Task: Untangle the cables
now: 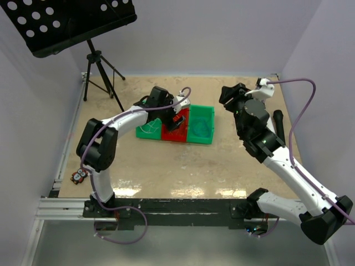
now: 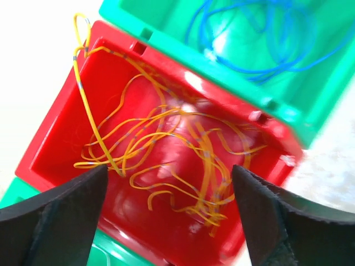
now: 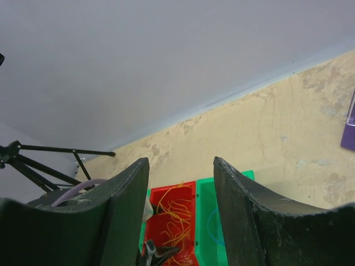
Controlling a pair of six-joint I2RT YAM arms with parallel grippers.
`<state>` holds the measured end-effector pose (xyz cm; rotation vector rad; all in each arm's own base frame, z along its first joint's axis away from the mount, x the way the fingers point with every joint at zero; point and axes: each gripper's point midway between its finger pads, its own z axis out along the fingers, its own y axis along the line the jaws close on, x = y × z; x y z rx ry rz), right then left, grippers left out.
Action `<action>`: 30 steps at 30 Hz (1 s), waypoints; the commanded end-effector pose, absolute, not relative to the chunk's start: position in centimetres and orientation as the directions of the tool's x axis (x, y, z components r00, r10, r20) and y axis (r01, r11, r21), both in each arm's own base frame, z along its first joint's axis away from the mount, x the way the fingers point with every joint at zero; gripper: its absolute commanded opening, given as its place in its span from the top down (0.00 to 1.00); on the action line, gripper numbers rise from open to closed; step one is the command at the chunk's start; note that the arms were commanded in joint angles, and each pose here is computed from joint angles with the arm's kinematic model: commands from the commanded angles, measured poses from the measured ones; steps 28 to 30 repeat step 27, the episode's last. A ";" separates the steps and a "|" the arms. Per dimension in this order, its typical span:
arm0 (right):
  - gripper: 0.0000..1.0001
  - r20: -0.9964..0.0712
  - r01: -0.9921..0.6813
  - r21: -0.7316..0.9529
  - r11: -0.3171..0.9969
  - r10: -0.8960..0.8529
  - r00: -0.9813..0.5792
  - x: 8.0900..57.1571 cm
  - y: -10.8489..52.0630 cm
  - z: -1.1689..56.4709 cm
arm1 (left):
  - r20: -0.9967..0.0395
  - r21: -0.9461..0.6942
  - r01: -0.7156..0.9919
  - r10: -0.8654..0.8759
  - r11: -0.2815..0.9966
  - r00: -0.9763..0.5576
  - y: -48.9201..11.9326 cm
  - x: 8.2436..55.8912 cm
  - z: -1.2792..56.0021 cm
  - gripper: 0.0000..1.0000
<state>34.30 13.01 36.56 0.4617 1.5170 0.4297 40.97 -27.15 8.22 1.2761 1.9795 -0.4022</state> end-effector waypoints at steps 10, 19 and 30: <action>0.38 -0.850 -0.007 0.526 0.850 0.526 0.039 34.3 12.9 40.0 | -0.878 -0.047 0.929 0.429 0.366 -0.214 -29.9 35.6 25.3 0.00; 0.21 -0.879 -0.001 0.477 0.879 0.477 -0.014 35.3 13.9 38.7 | -0.877 0.060 0.718 0.381 0.693 -0.294 -23.8 36.8 30.1 0.00; 0.07 -0.907 0.032 0.403 0.915 0.404 -0.121 35.7 14.5 33.2 | -0.917 0.026 0.574 0.248 0.819 -0.313 -17.4 37.5 28.7 0.00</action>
